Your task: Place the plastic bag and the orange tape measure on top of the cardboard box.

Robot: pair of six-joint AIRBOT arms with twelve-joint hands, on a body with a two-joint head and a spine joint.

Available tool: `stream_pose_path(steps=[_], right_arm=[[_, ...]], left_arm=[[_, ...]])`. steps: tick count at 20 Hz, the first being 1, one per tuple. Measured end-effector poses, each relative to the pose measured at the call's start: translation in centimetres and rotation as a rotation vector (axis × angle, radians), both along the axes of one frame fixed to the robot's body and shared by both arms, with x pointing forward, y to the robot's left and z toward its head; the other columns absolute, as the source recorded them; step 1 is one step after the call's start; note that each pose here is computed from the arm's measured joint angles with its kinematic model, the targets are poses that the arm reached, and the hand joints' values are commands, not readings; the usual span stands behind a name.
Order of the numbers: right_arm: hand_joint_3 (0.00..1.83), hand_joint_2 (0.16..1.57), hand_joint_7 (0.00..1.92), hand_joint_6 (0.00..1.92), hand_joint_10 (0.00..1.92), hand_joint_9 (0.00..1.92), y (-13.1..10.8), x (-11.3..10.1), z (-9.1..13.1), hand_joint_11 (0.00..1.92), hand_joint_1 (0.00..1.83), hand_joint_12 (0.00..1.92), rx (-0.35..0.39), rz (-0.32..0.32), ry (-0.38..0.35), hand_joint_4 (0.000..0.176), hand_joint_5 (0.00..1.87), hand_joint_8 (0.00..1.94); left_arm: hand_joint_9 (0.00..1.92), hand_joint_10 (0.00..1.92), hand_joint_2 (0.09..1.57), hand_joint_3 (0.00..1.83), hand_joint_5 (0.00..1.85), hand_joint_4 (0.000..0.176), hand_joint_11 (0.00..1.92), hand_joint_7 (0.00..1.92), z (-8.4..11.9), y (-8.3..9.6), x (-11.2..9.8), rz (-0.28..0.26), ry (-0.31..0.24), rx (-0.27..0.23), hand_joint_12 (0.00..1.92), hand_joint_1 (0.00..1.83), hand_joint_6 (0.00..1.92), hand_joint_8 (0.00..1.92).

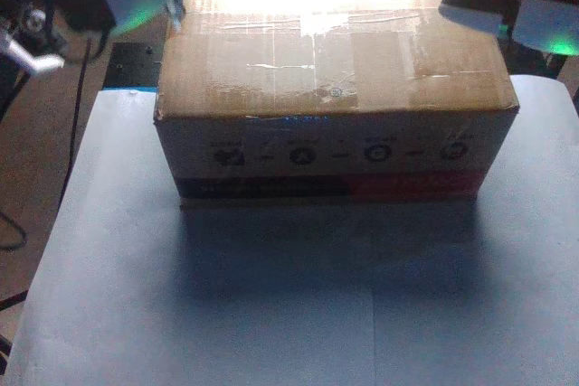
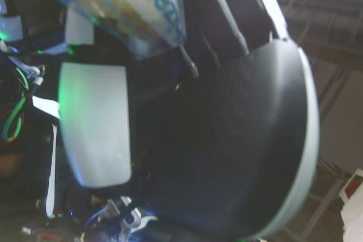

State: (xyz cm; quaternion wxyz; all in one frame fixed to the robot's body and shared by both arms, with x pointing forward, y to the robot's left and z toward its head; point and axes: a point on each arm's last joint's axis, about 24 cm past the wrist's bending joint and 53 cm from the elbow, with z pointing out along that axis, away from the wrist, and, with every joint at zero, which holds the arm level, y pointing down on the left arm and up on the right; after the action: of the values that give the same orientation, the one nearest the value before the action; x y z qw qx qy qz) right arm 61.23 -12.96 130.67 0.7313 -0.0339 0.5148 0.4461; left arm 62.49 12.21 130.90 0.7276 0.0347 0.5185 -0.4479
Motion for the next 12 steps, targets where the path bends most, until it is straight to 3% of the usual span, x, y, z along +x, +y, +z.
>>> stream_pose_path(steps=[1, 2, 3, 4, 6, 7, 8, 9, 10, 11, 12], right_arm=[[0.00, 1.16, 0.84, 0.69, 1.53, 0.83, 0.0, 0.6, 0.1, 0.90, 1.37, 1.77, 0.002, -0.005, -0.007, 0.000, 0.94, 1.28], [0.00, 1.13, 0.89, 0.63, 1.45, 0.86, -0.1, 0.9, 0.2, 0.83, 1.38, 1.73, 0.003, -0.010, -0.011, 0.000, 1.03, 1.18], [0.00, 1.13, 0.92, 0.62, 1.70, 0.97, 0.0, 1.4, 0.4, 0.92, 1.28, 1.89, 0.009, -0.013, -0.022, 0.000, 1.04, 1.38], [0.00, 1.13, 0.94, 0.71, 1.79, 1.03, 0.0, 1.7, 0.4, 1.01, 1.27, 1.92, 0.012, -0.015, -0.027, 0.000, 0.99, 1.37], [0.00, 1.12, 0.96, 0.70, 1.60, 1.03, 0.3, 2.5, -0.2, 1.00, 1.27, 1.85, 0.005, -0.018, -0.023, 0.000, 1.01, 1.35], [0.00, 1.12, 0.97, 0.71, 1.55, 0.96, 0.2, 3.0, -0.5, 0.79, 1.29, 1.88, -0.004, -0.024, -0.019, 0.000, 1.00, 1.31], [0.00, 1.16, 0.88, 0.80, 1.57, 0.84, 0.2, 3.3, -0.7, 0.91, 1.35, 1.78, -0.007, -0.027, -0.018, 0.000, 0.90, 1.32], [0.00, 1.14, 0.94, 0.79, 1.60, 1.06, 0.3, 3.7, -0.7, 1.04, 1.27, 1.77, -0.005, -0.030, -0.022, 0.000, 0.95, 1.37], [0.00, 1.12, 1.01, 0.77, 1.44, 1.10, 0.5, 4.2, -0.6, 1.04, 1.28, 1.66, 0.001, -0.031, -0.030, 0.000, 0.98, 1.26], [0.00, 1.17, 0.86, 0.90, 1.51, 0.85, 0.7, 4.6, -0.7, 1.03, 1.37, 1.69, 0.004, -0.033, -0.035, 0.000, 0.83, 1.28], [0.00, 1.16, 0.88, 0.90, 1.46, 0.87, 1.0, 4.9, -1.0, 1.01, 1.37, 1.66, 0.005, -0.032, -0.034, 0.000, 0.85, 1.24]], left_arm=[[0.77, 1.48, 1.18, 0.00, 0.80, 0.000, 0.61, 0.85, 0.1, -0.1, 0.4, 0.002, -0.005, -0.002, 1.77, 1.36, 1.17, 1.16], [0.75, 1.53, 1.20, 0.00, 0.78, 0.000, 0.61, 0.79, 0.1, -0.3, 0.6, 0.000, -0.002, -0.003, 1.81, 1.35, 1.20, 1.22], [0.87, 1.47, 1.20, 0.00, 0.79, 0.000, 0.82, 0.87, 0.4, -0.6, 1.0, -0.002, -0.008, -0.005, 1.80, 1.24, 1.04, 1.43], [0.82, 1.51, 1.20, 0.00, 0.71, 0.000, 0.77, 0.80, 0.4, -0.9, 1.5, -0.004, -0.009, -0.007, 1.70, 1.35, 1.13, 1.30], [0.76, 1.58, 1.22, 0.00, 0.70, 0.000, 0.70, 0.75, -0.2, -1.3, 2.4, -0.002, 0.003, 0.004, 1.73, 1.35, 1.17, 1.35], [0.77, 1.71, 1.24, 0.00, 0.72, 0.000, 0.81, 0.76, -0.6, -1.7, 3.0, -0.005, 0.018, 0.016, 1.91, 1.33, 1.01, 1.45], [0.75, 1.60, 1.22, 0.00, 0.73, 0.000, 0.72, 0.76, -0.8, -1.9, 3.4, -0.003, 0.023, 0.022, 1.84, 1.35, 1.15, 1.34], [0.77, 1.55, 1.21, 0.00, 0.74, 0.000, 0.71, 0.80, -0.7, -2.1, 4.0, 0.001, 0.023, 0.020, 1.79, 1.35, 1.16, 1.27], [0.78, 1.52, 1.21, 0.00, 0.72, 0.000, 0.71, 0.80, -0.5, -2.3, 4.4, 0.001, 0.017, 0.015, 1.75, 1.36, 1.20, 1.27], [0.79, 1.51, 1.20, 0.00, 0.76, 0.000, 0.70, 0.81, -0.6, -2.6, 4.6, -0.001, 0.016, 0.016, 1.76, 1.36, 1.15, 1.25], [0.76, 1.49, 1.19, 0.00, 0.78, 0.000, 0.61, 0.83, -0.8, -2.9, 4.9, -0.003, 0.020, 0.019, 1.68, 1.36, 1.23, 1.18]])
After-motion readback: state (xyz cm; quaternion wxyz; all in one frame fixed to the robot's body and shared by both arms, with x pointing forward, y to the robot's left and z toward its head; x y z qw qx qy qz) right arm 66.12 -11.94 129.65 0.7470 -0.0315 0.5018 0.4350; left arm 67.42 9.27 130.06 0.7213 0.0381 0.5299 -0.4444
